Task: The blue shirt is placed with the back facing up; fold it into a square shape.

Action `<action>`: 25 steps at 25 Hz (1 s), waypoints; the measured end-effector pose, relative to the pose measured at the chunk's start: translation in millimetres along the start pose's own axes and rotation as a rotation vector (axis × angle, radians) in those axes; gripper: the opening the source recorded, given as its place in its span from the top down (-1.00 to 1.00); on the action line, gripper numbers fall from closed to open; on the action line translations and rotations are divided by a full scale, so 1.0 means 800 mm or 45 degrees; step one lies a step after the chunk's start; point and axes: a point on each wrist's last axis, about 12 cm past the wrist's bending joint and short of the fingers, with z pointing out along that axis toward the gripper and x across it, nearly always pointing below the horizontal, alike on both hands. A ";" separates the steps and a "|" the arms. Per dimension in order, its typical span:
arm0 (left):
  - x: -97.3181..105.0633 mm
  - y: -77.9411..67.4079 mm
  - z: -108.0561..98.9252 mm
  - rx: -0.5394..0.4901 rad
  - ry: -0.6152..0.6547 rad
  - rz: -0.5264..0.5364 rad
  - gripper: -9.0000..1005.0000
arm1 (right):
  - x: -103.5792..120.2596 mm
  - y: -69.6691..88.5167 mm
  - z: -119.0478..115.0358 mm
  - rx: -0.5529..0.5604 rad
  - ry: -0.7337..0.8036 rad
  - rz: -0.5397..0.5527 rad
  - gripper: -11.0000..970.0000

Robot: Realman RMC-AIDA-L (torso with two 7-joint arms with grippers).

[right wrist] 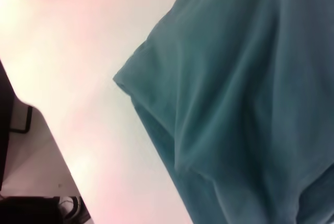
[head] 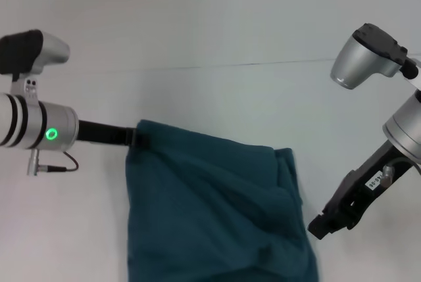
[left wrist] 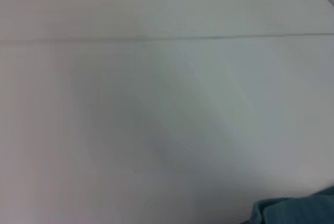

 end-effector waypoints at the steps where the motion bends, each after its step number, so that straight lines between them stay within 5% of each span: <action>1: -0.004 0.001 -0.001 -0.011 -0.010 0.006 0.95 | -0.001 0.000 0.000 -0.001 -0.011 -0.001 0.97; 7: -0.009 -0.001 -0.013 0.031 0.010 0.025 0.95 | -0.012 0.001 0.005 0.020 -0.053 -0.018 0.97; 15: -0.007 -0.003 -0.074 0.239 -0.062 -0.003 0.53 | -0.025 0.000 0.004 0.072 -0.099 0.018 0.97; 20: 0.020 0.000 -0.114 0.345 -0.162 0.114 0.30 | -0.050 0.012 0.014 0.090 -0.129 -0.038 0.97; 25: 0.059 0.004 -0.123 0.406 -0.214 0.138 0.00 | -0.091 0.030 0.034 0.173 -0.145 -0.110 0.97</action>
